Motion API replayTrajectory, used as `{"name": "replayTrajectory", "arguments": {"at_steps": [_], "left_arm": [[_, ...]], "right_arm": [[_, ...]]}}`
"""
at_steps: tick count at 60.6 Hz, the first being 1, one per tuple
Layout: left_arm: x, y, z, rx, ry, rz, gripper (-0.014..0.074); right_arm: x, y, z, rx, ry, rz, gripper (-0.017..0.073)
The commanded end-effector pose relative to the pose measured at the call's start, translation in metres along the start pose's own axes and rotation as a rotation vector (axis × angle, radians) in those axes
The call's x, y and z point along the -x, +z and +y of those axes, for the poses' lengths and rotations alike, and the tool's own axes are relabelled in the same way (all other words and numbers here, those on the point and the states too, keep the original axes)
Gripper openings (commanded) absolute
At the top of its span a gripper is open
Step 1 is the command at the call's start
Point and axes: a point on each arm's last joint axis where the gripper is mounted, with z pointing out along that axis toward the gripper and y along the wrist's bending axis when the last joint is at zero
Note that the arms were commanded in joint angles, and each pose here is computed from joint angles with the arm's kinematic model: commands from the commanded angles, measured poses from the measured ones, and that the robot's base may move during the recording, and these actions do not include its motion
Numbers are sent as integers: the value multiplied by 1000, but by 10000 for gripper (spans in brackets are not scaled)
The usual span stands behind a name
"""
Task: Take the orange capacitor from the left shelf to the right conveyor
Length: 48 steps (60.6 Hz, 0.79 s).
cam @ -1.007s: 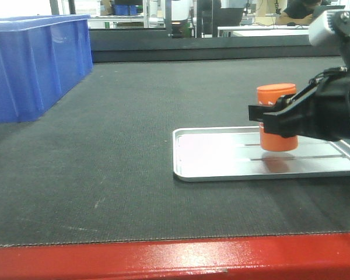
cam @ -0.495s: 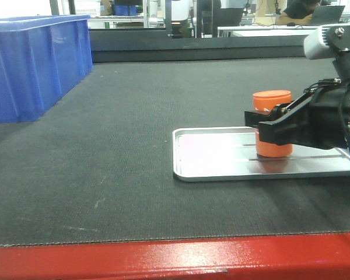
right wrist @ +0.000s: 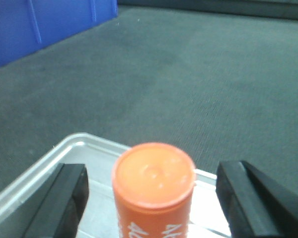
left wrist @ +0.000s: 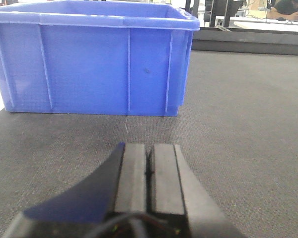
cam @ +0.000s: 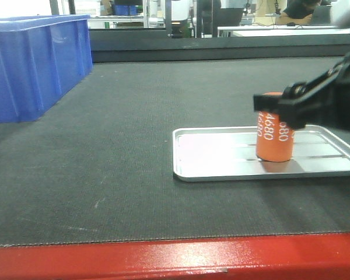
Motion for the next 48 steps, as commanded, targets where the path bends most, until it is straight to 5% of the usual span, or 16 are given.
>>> {"name": "replayTrajectory", "arguments": {"at_steps": [1,11,29,48], "left_arm": [[10,-2,0,-3,-4,-103,-127],[10,-2,0,-3,-4,-103,-127],[10,-2,0,-3,-4,-103,-127],[10,-2,0,-3,-4,-103,-127]], "right_arm": [[33,-13,2,-1,7,-115,622],[65,-40,4,-41,-23,-88,552],[120,-109,8,-128,-19,-74,45],[130,-152,12,-150,-20,-143,54]]}}
